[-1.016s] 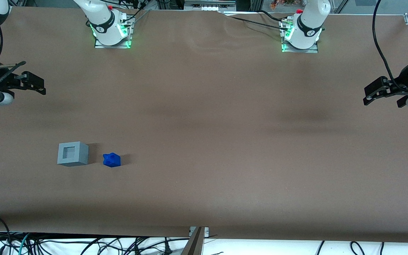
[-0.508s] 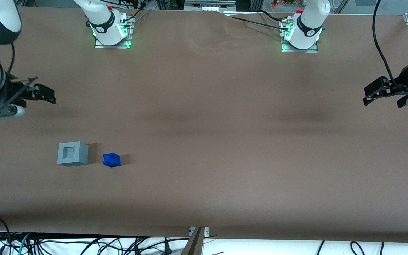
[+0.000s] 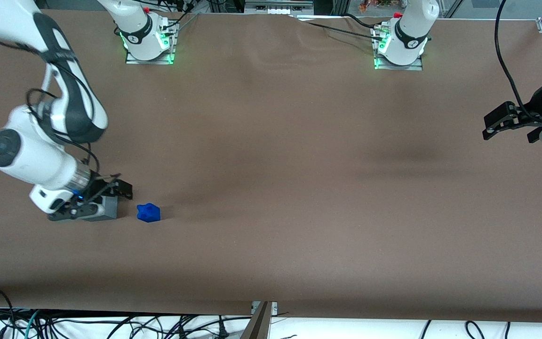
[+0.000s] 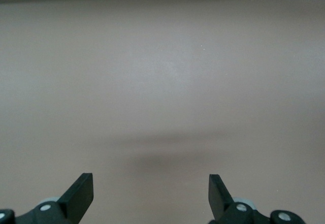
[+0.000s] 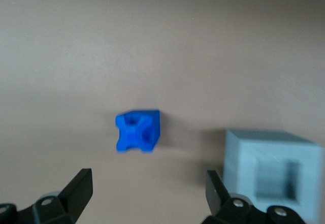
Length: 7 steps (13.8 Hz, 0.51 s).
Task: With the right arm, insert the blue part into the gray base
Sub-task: 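Move the open right gripper down toward the blue block, then close the right gripper on the blue block and lift it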
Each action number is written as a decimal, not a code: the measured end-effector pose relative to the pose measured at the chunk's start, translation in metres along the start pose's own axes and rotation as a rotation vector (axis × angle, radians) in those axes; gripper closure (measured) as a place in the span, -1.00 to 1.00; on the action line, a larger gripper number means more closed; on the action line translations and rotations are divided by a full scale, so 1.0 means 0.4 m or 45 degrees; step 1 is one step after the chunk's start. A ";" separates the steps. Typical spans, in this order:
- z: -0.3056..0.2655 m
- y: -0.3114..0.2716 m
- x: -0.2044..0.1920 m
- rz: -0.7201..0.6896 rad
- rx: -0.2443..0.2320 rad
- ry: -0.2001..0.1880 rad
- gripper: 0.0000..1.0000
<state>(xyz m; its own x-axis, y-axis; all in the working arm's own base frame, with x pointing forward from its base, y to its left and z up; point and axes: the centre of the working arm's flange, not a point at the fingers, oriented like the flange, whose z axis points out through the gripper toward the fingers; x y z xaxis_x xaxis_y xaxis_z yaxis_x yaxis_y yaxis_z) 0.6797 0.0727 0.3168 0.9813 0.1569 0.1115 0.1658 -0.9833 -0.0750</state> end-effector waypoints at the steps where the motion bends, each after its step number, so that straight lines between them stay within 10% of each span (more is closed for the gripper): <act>1: 0.043 -0.012 -0.001 -0.013 -0.001 0.012 -0.97; 7: 0.121 -0.046 0.007 -0.068 -0.010 0.080 -0.97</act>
<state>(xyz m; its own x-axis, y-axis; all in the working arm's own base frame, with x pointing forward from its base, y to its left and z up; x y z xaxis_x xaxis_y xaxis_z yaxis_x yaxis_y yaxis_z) 0.6842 0.0955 0.2707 0.9630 0.2033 0.1772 0.2167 -0.9744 -0.0596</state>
